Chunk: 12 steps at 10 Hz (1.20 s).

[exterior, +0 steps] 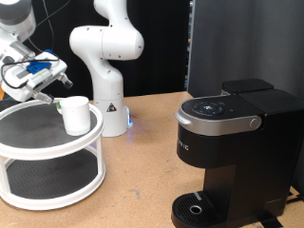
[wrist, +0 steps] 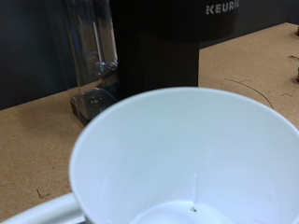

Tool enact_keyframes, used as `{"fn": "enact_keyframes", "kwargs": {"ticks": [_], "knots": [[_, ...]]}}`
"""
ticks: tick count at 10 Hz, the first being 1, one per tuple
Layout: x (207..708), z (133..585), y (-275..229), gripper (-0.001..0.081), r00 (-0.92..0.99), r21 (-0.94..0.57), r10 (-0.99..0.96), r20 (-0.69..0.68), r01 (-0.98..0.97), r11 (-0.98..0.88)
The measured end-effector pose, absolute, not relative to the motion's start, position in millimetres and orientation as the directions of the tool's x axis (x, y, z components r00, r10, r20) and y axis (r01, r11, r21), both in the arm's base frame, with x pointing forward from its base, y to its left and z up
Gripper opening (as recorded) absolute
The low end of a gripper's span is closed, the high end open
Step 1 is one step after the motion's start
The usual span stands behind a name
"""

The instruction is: Make a cup of coffee with the keurig machine

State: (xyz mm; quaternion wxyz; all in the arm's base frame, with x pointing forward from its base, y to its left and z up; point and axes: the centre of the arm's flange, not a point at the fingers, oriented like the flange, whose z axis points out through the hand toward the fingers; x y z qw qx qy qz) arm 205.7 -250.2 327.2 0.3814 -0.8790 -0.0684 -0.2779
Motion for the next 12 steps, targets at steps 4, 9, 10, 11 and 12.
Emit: {"fn": "enact_keyframes", "kwargs": {"ticks": [4, 9, 10, 11, 12], "knots": [[205, 317, -246, 0.0806, 0.833, -0.631, -0.125, 0.539, 0.301, -0.715], [210, 310, -243, 0.0806, 0.826, -0.619, -0.155, 0.542, 0.268, -0.738], [211, 308, -243, 0.0806, 0.827, -0.615, -0.151, 0.541, 0.267, -0.742], [211, 307, -243, 0.0806, 0.829, -0.610, -0.147, 0.540, 0.266, -0.746], [212, 304, -242, 0.0806, 0.831, -0.605, -0.141, 0.538, 0.263, -0.752]]}}
